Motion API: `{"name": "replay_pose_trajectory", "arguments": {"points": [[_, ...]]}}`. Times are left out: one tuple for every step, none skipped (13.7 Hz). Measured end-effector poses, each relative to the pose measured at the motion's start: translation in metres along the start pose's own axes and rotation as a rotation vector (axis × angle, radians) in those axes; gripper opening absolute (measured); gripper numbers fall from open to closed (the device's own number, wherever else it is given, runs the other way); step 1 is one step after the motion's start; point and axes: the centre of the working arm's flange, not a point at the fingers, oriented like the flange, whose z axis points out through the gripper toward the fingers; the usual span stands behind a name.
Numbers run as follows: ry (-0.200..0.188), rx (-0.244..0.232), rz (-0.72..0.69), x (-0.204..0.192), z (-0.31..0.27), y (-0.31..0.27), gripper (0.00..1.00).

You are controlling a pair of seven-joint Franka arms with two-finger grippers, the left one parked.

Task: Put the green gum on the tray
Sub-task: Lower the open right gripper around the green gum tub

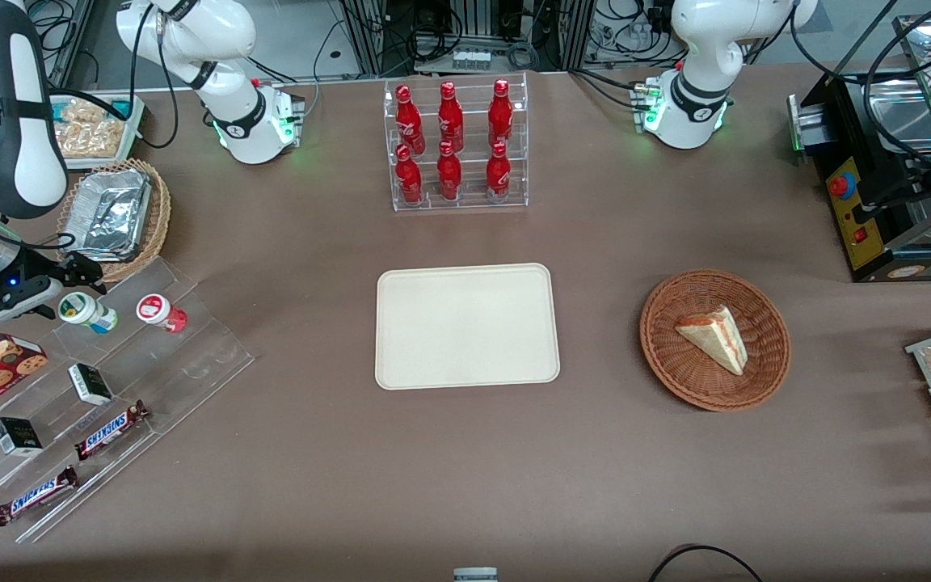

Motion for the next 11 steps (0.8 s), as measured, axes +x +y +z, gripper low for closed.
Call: {"name": "replay_pose_trajectory", "arguments": {"points": [[0.000, 0.000, -0.001, 0.000, 0.000, 0.000, 0.99], [0.000, 0.000, -0.002, 0.000, 0.000, 0.000, 0.99], [0.000, 0.000, -0.003, 0.000, 0.001, 0.001, 0.99], [-0.001, 0.000, -0.003, -0.001, 0.002, 0.001, 0.99], [-0.003, 0.000, -0.003, -0.001, 0.003, 0.001, 0.99], [-0.005, 0.001, -0.001, -0.001, 0.005, 0.002, 0.99], [-0.008, 0.002, 0.005, -0.004, 0.006, 0.004, 0.99], [-0.009, 0.002, 0.013, -0.007, 0.008, 0.007, 0.99], [-0.011, 0.002, 0.018, -0.009, 0.009, 0.010, 0.99], [-0.012, 0.002, 0.020, -0.010, 0.009, 0.011, 0.97], [-0.012, 0.002, 0.020, -0.010, 0.010, 0.011, 0.97]]}}
